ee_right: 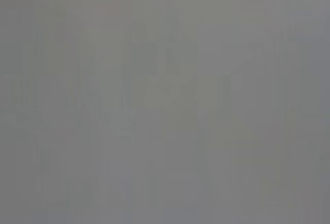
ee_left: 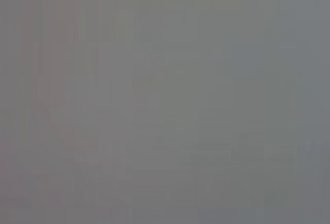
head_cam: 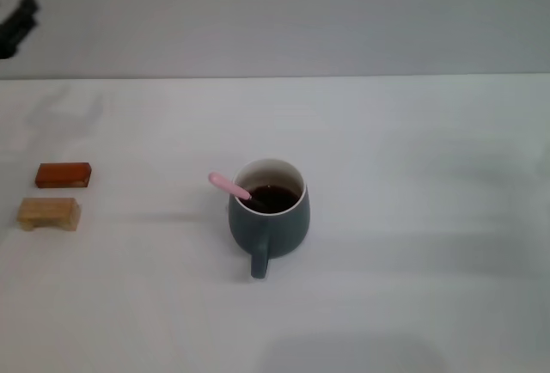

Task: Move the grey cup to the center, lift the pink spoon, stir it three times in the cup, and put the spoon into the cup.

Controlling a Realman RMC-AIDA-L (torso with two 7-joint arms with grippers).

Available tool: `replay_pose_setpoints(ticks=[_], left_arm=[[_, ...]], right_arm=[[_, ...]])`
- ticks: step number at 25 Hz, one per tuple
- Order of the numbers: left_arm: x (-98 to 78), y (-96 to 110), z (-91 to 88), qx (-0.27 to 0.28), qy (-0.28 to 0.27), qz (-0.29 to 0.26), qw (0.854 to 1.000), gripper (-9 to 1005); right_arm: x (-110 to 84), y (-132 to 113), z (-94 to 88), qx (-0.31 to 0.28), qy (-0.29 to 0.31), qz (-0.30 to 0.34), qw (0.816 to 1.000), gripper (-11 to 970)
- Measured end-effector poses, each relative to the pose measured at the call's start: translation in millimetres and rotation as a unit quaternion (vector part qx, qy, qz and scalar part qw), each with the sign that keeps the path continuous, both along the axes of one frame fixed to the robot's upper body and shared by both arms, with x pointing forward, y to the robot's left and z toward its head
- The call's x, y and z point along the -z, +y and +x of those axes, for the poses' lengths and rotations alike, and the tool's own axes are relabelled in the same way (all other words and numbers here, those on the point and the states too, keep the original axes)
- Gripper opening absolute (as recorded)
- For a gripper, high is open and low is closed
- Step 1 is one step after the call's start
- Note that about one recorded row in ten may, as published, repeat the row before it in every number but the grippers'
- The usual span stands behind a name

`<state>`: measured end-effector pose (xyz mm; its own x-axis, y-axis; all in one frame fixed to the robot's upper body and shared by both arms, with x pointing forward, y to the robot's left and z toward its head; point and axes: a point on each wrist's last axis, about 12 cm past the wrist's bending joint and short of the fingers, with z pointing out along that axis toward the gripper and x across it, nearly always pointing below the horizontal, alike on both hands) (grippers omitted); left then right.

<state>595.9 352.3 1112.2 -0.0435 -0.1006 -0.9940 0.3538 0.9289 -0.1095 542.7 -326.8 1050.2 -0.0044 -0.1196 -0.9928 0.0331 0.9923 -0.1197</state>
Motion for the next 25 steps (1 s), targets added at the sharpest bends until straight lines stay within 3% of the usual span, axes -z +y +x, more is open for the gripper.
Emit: replay_pose_setpoints(ticks=[1, 2, 6, 7, 9, 17, 25], left_arm=[[8.6, 16.5, -4.5, -0.075, -0.025, 0.004, 0.997, 651], [11.6, 21.1, -6.1, -0.099, -0.034, 0.012, 0.994, 651], [15.9, 26.5, -9.0, -0.129, -0.043, 0.021, 0.991, 651], [25.3, 36.3, -16.9, -0.197, -0.06, 0.041, 0.978, 651], [35.4, 38.6, -22.4, -0.246, -0.063, 0.063, 0.965, 651], [47.2, 38.7, -28.5, -0.278, -0.048, 0.097, 0.955, 651], [55.4, 42.5, -35.7, -0.302, -0.032, 0.072, 0.95, 651]], right_arm=[[0.0, 0.0, 0.0, 0.0, 0.0, 0.0, 1.0, 6], [2.4, -3.8, -2.7, 0.006, -0.003, -0.001, 1.0, 6], [7.4, -12.3, -7.5, 0.021, -0.004, -0.003, 1.0, 9], [9.4, -16.3, -9.5, 0.029, -0.004, -0.002, 1.0, 9], [13.9, -24.1, -14.7, 0.046, -0.003, -0.002, 0.999, 10], [24.5, -48.8, -36.0, 0.102, -0.005, -0.002, 0.995, 15], [24.7, -52.9, -37.2, 0.111, -0.007, -0.003, 0.994, 141]])
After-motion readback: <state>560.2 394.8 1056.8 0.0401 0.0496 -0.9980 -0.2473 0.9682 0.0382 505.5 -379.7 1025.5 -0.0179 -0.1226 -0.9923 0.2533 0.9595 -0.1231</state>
